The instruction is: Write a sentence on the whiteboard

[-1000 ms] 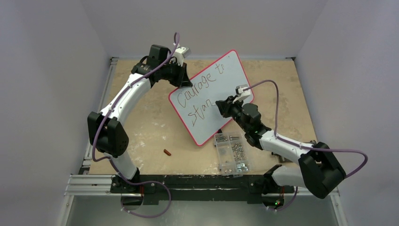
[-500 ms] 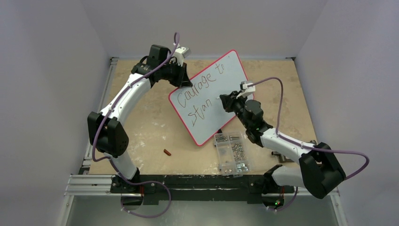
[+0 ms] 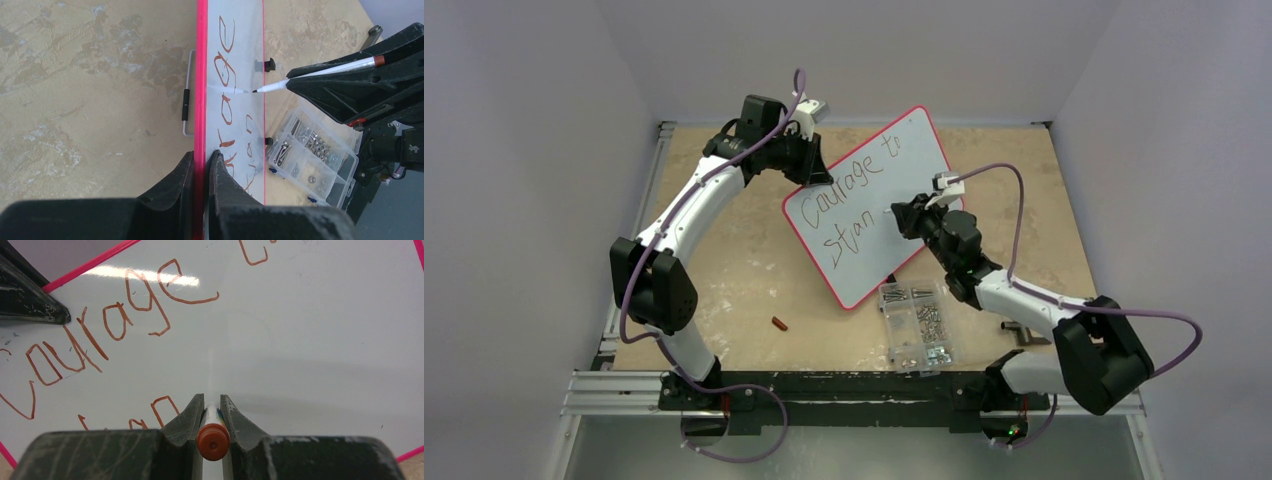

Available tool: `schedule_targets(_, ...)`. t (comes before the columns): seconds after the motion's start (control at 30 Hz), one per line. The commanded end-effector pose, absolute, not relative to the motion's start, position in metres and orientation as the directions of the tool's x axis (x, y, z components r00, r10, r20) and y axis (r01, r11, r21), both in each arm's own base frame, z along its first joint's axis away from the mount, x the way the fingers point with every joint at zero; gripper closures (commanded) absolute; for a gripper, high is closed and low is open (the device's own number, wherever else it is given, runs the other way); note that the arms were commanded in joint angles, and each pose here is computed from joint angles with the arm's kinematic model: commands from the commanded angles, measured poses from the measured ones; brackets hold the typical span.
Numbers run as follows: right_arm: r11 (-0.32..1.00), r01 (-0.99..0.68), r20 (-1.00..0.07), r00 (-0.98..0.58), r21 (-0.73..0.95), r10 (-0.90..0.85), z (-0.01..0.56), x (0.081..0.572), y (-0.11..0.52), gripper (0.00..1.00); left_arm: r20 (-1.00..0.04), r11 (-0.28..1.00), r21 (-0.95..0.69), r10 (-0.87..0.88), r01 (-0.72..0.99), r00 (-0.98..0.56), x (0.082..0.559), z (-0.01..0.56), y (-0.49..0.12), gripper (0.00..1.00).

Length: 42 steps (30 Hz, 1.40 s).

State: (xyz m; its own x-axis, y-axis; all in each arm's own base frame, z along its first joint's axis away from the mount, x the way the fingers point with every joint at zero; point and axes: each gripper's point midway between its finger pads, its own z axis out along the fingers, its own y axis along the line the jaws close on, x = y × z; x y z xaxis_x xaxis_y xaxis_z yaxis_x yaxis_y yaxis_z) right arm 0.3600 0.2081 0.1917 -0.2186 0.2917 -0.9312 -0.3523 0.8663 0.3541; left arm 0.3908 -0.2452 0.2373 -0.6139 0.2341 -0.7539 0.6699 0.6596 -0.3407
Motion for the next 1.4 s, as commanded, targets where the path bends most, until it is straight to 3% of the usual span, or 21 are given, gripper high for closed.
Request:
schedule_targets(0.0,0.848,-0.39,-0.933,-0.16,0.359,0.322,0.219,0.369,0.215,1.0,-0.713,0.74,-0.226,0.317,0.633,-0.625,0.394,0.212,-0.222,1.0)
schedule_targets(0.47,0.836,-0.414,-0.933,-0.154,0.36,0.326,0.227,0.376,0.224,1.0,-0.712,0.74,-0.223,0.321,0.635,-0.624,0.392,0.212,-0.222,1.0)
schedule_targets(1.0,0.789,-0.485,-0.925,-0.248,0.377,0.289,0.192,0.358,0.238,1.0,-0.716,0.739,-0.221,0.32,0.637,-0.62,0.392,0.215,-0.223,1.0)
schedule_targets(1.37,0.831,-0.416,-0.922,-0.273,0.369,0.273,0.173,0.358,0.225,1.0,-0.718,0.739,-0.221,0.319,0.637,-0.619,0.392,0.216,-0.223,1.0)
